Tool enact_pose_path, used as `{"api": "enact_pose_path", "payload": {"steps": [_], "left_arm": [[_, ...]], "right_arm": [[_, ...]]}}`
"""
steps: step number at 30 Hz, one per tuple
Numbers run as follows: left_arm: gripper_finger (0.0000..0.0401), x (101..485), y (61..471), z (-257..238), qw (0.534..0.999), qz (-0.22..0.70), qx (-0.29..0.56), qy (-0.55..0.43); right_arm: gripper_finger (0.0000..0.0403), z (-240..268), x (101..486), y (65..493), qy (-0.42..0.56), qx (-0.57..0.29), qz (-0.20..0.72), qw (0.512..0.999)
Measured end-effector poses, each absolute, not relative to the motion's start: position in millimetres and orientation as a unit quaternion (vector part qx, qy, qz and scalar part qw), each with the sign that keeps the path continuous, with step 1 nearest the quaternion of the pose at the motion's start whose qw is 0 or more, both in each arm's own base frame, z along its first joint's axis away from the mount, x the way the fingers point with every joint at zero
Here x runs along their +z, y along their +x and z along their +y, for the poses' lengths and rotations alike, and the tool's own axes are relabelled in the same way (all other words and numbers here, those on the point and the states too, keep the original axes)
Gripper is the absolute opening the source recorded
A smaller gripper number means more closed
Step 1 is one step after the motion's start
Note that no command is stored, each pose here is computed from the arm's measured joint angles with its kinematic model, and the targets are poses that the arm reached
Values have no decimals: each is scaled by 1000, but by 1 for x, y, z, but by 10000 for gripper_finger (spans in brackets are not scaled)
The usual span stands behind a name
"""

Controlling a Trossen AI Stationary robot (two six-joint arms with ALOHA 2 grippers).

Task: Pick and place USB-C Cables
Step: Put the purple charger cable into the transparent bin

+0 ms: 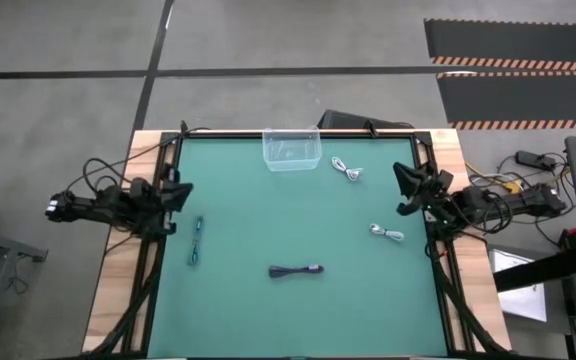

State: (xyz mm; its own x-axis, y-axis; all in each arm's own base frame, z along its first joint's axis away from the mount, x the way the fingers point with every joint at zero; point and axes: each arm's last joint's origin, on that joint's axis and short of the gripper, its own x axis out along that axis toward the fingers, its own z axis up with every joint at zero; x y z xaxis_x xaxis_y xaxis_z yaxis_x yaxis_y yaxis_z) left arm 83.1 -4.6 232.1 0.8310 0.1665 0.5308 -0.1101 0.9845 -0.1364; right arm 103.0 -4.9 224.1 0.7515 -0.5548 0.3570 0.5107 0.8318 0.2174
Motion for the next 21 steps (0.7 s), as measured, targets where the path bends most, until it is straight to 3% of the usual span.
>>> {"api": "enact_pose_path", "payload": {"steps": [12, 21], "left_arm": [[0, 250, 83, -5, 934, -346, 77, -52], [0, 258, 104, -8, 949, -301, 70, -54]], "right_arm": [[31, -4, 225, 109, -5, -294, -176, 939], [31, -4, 229, 107, -24, -300, -186, 935]]}}
